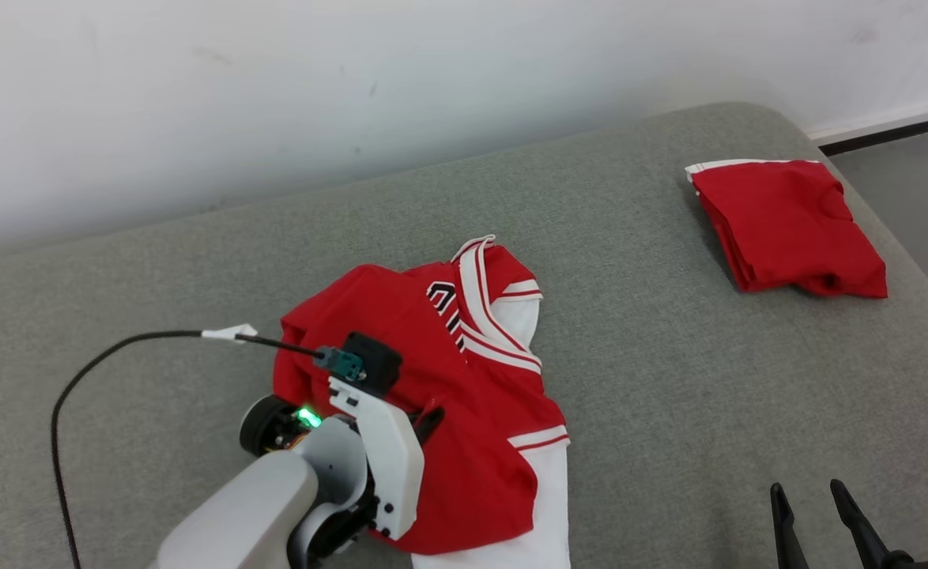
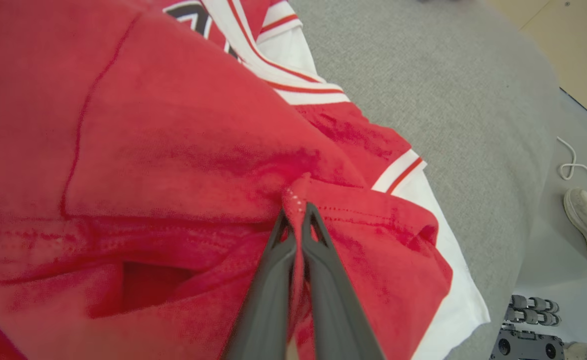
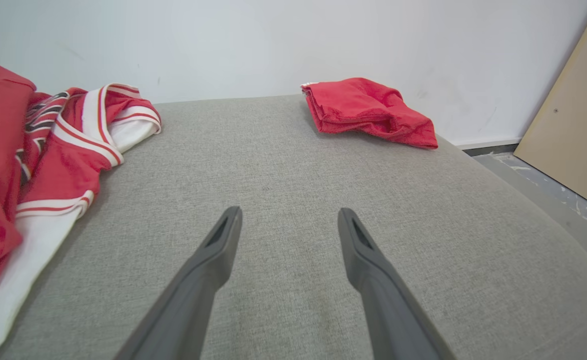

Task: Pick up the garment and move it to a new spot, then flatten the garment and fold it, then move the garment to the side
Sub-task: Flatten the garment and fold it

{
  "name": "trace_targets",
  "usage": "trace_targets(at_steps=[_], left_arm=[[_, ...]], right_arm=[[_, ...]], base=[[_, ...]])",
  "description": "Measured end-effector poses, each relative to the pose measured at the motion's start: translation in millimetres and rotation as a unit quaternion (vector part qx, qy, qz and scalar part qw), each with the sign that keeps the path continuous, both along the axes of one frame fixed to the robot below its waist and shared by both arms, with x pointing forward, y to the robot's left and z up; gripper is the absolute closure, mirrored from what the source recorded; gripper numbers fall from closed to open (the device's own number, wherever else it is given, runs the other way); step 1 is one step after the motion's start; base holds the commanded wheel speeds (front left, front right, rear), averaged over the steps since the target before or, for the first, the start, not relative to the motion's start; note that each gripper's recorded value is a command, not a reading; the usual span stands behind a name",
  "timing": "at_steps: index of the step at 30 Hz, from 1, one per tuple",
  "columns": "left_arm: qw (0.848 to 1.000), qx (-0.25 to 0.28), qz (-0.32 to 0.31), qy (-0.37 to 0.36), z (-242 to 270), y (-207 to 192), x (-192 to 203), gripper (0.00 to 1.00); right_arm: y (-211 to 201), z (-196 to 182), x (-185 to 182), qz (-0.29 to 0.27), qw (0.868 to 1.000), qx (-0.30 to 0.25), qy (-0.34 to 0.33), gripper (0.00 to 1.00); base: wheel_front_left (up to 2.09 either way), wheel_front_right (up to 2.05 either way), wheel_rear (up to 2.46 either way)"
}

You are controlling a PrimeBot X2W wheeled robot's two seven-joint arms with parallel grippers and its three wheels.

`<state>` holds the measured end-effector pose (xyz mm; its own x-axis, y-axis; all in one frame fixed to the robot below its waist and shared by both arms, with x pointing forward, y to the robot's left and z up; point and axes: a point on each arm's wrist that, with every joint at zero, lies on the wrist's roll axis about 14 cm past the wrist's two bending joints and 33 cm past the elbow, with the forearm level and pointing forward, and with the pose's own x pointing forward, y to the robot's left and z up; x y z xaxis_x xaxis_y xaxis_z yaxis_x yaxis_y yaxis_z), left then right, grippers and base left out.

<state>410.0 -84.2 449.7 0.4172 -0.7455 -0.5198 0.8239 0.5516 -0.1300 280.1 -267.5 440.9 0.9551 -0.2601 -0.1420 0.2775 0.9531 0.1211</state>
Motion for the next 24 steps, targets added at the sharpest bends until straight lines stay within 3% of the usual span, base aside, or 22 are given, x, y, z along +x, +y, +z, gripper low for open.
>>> trace_targets(at_steps=[5,10,15,21,22,24], left_arm=[[0.990,-0.100,0.093,-0.024,32,13,11,1.00],[0.954,-0.187,0.231,-0.041,48,65,18,1.00],[0.902,-0.227,0.365,-0.036,36,128,7,1.00],[0.824,-0.257,0.504,-0.003,4,184,-22,1.00],[0.816,-0.257,0.517,0.001,-1,190,-26,0.89],[0.809,-0.255,0.530,0.005,-8,196,-34,0.26]], right_arm=[[6,-1,1,0.012,1.000,0.002,0.000,0.00],[17,-7,5,0.037,0.999,0.003,0.008,0.00],[33,-7,18,0.075,0.997,-0.002,0.008,0.00],[52,-4,34,0.119,0.993,-0.006,0.001,0.00],[55,-4,35,0.126,0.992,-0.007,0.000,0.00],[61,-3,39,0.136,0.991,-0.007,-0.001,0.00]], base=[[0.00,0.00,0.00],[0.00,0.00,0.00],[0.00,0.00,0.00],[0.00,0.00,0.00],[0.00,0.00,0.00],[0.00,0.00,0.00]])
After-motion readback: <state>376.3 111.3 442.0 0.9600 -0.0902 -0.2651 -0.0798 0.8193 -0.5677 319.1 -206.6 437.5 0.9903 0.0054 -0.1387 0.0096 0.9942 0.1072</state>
